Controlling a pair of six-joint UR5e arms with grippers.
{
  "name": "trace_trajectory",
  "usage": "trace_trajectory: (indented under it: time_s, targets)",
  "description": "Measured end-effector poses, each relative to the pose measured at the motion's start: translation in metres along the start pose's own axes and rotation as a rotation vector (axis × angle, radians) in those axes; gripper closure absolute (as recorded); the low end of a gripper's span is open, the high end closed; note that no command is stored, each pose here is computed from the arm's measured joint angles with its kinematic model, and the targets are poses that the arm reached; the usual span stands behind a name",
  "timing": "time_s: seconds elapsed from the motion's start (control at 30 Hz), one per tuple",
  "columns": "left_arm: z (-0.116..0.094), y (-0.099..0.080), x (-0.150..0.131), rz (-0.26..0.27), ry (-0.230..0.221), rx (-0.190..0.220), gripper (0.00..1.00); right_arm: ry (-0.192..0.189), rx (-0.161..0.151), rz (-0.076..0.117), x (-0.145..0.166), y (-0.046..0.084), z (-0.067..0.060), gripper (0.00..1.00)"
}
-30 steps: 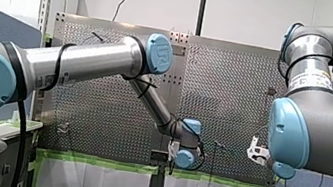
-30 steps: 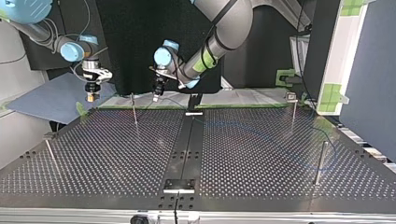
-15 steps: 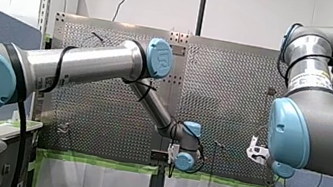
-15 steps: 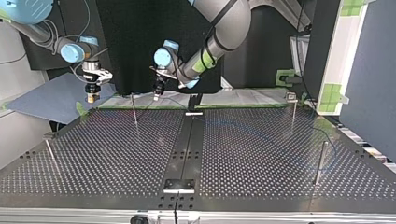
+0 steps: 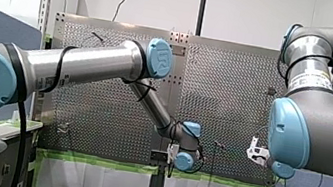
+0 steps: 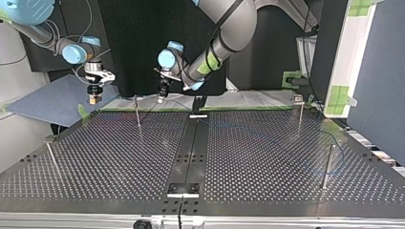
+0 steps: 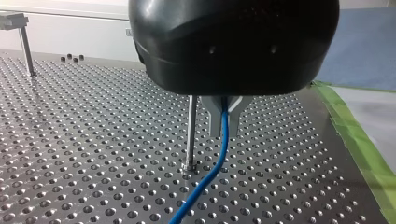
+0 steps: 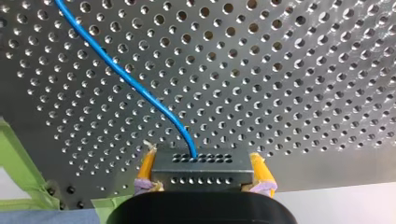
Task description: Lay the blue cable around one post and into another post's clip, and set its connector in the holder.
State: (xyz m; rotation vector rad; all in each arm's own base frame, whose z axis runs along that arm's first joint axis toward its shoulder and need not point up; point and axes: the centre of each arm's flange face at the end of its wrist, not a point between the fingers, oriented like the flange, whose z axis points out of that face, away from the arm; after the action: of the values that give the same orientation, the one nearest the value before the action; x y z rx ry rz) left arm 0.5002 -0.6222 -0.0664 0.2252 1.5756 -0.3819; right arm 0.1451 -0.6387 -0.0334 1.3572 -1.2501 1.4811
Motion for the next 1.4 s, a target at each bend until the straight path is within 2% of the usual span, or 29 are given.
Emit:
trace_trajectory:
  time_s: [0.17,0.37,0.83,1.0,1.4]
  targets:
    - [0.0,0.0,0.0,0.0,0.001,0.0,1.0,-0.015,-0.001,0.001,-0.01,0.001,0.0,1.0]
    - [0.0,0.0,0.0,0.001,0.004,-0.002,1.0,-0.03,-0.003,-0.007,-0.015,0.001,0.002,1.0]
    - [0.007,0.005,-0.004,-0.007,-0.008,-0.005,1.0,-0.013,-0.002,-0.002,-0.008,0.004,0.012,1.0]
    - [0.012,0.006,-0.008,-0.011,-0.017,-0.003,1.0,-0.011,0.004,-0.007,-0.003,0.003,0.019,1.0]
    - [0.017,0.008,-0.011,-0.014,-0.022,0.006,1.0,0.0,0.013,-0.012,0.001,0.001,0.026,1.0]
